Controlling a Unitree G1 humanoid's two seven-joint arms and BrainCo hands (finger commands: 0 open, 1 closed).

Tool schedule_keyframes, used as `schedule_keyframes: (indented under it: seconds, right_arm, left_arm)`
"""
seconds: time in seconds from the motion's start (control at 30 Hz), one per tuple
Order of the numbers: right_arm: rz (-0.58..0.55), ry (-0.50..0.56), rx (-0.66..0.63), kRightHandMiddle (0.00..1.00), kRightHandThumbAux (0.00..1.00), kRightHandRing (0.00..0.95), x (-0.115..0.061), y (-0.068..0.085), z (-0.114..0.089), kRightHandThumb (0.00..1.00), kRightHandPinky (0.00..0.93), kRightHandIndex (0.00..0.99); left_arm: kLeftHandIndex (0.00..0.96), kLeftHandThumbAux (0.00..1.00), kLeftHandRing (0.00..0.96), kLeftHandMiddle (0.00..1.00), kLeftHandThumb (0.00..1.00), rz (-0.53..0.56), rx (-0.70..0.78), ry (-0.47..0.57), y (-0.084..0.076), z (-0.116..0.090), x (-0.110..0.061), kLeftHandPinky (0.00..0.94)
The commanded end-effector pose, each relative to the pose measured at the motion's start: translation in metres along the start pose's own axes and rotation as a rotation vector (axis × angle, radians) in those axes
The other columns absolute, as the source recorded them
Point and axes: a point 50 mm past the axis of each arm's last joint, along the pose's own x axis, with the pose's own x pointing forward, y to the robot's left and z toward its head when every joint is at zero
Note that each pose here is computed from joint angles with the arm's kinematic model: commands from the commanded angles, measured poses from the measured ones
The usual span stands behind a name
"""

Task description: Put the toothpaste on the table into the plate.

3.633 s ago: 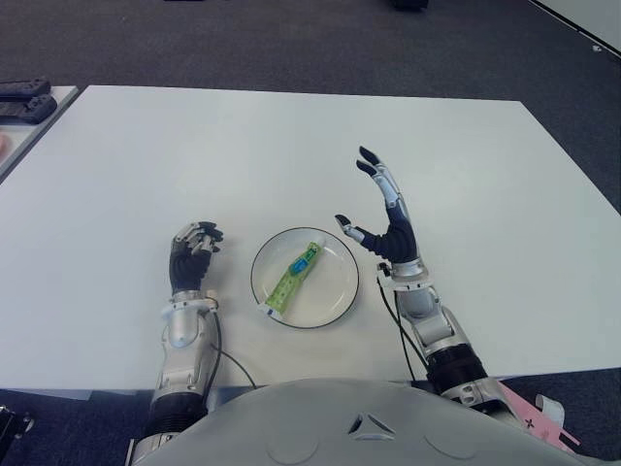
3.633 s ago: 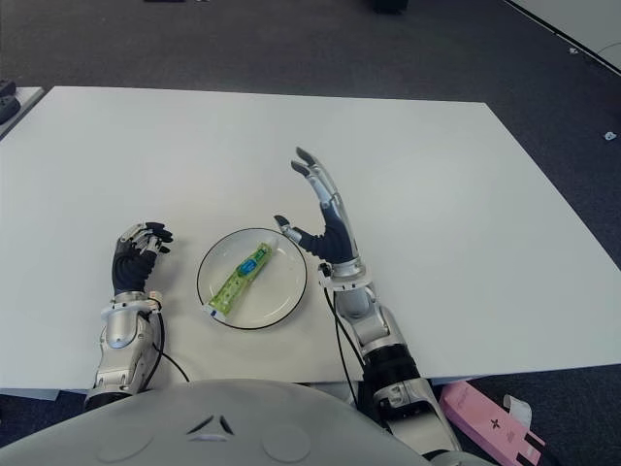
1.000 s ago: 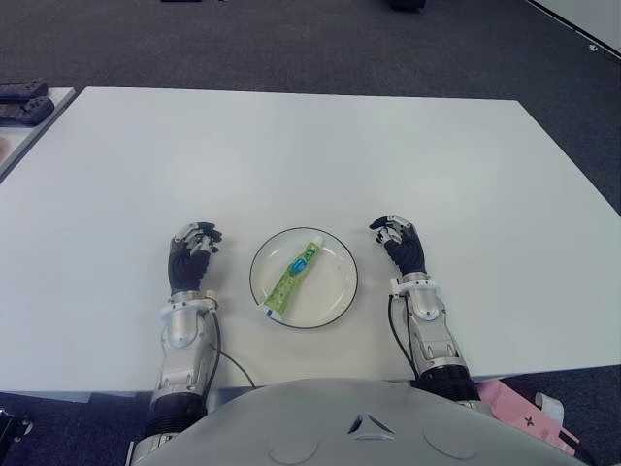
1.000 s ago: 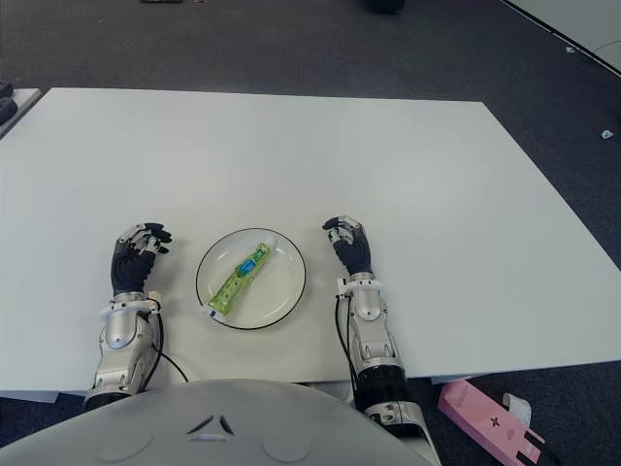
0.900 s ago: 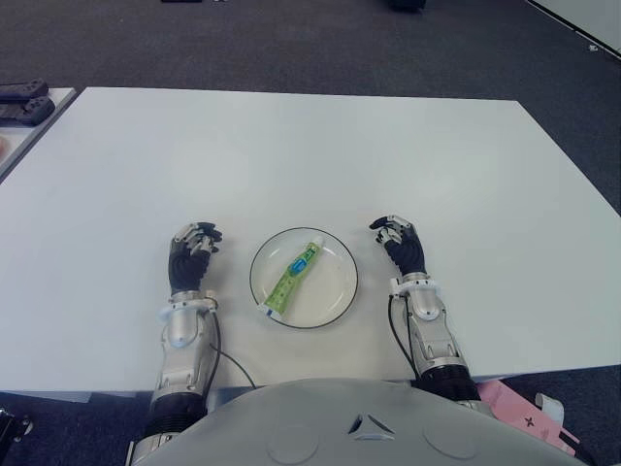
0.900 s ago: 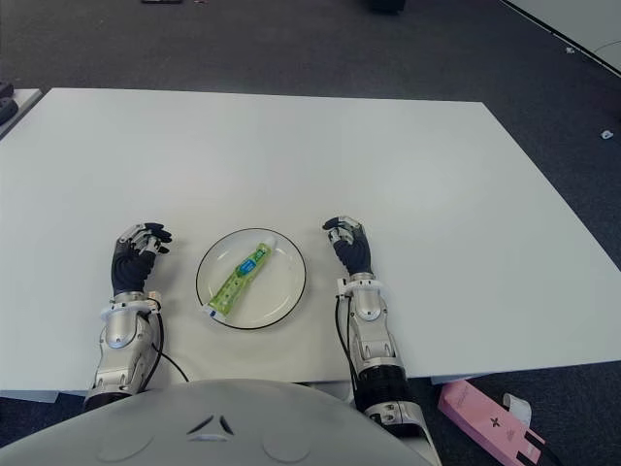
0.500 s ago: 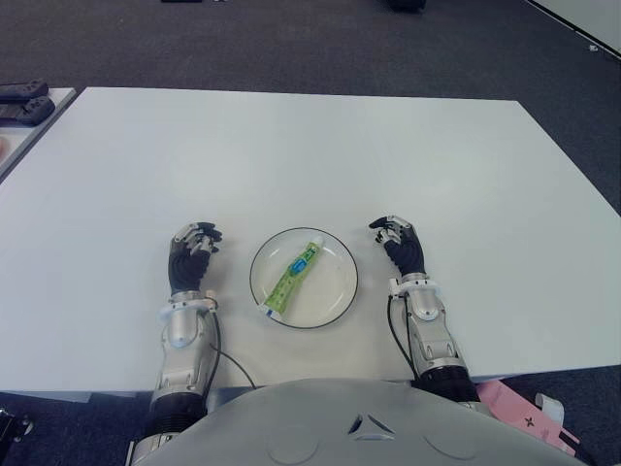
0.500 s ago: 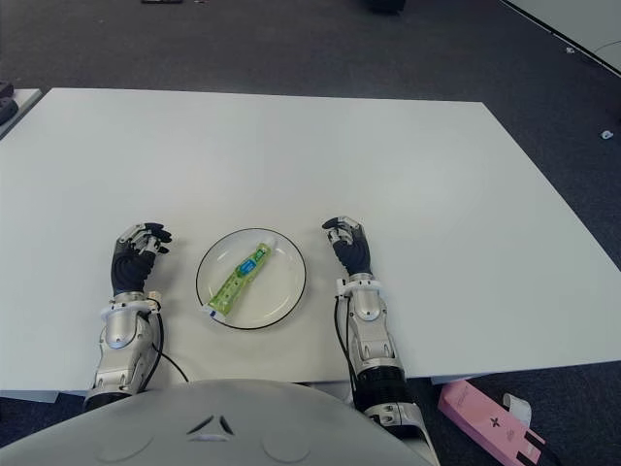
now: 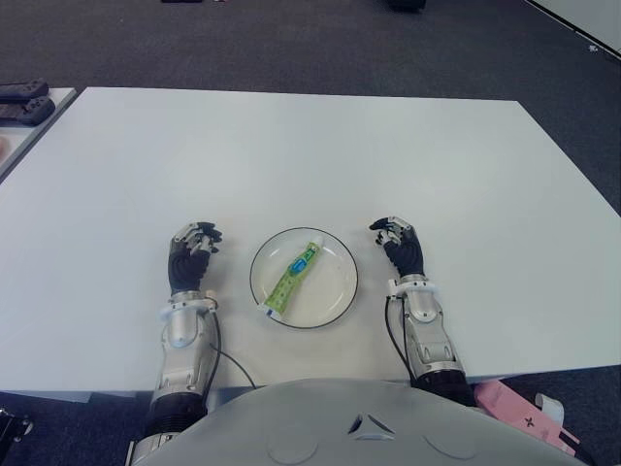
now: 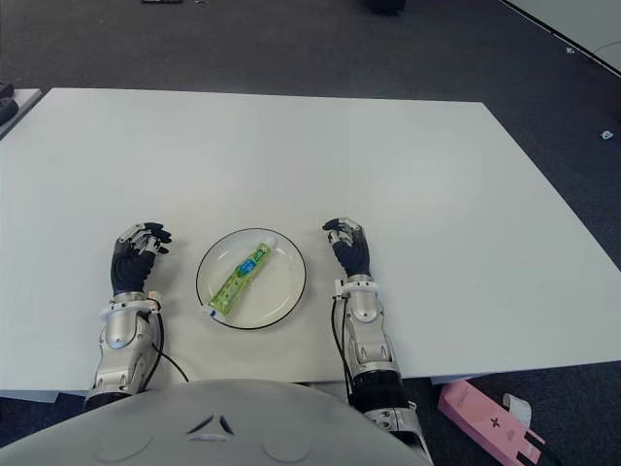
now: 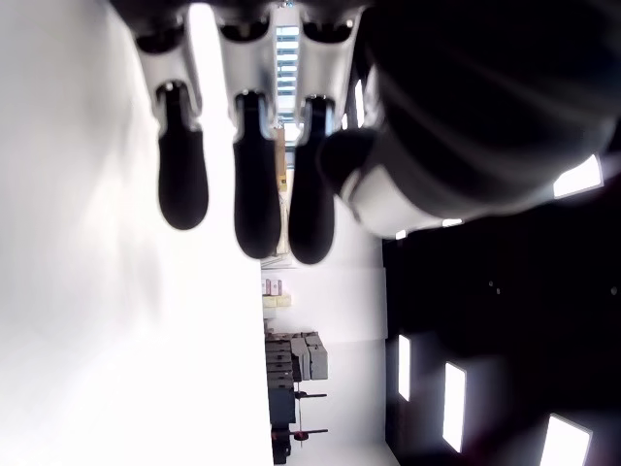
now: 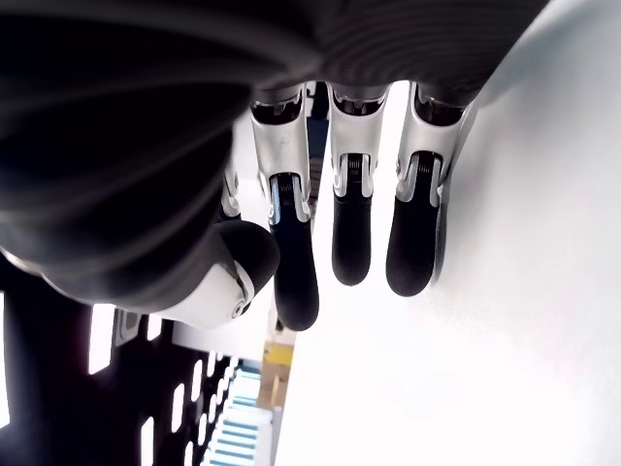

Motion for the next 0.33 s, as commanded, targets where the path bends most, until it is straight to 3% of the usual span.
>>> schedule_keyframes:
  seconds: [0.03, 0.33]
  right_arm:
    - [-0.003, 0.098, -0.014, 0.476, 0.731, 0.455, -0.0078, 0.0014, -0.016, 0.721, 0.444, 0.425]
    - [-0.012, 0.098, -0.014, 0.488, 0.731, 0.467, -0.0089, 0.0022, -0.0156, 0.721, 0.451, 0.424]
  left_arm:
    - [0.431, 0.722, 0.527, 0.515, 0.708, -0.014, 0.02, 0.094, 0.0005, -0.0158, -0.0084, 0.55]
    - [0.431, 0.722, 0.552, 0.546, 0.706, -0.016, 0.033, 0.098, 0.001, -0.0159, -0.0081, 0.572]
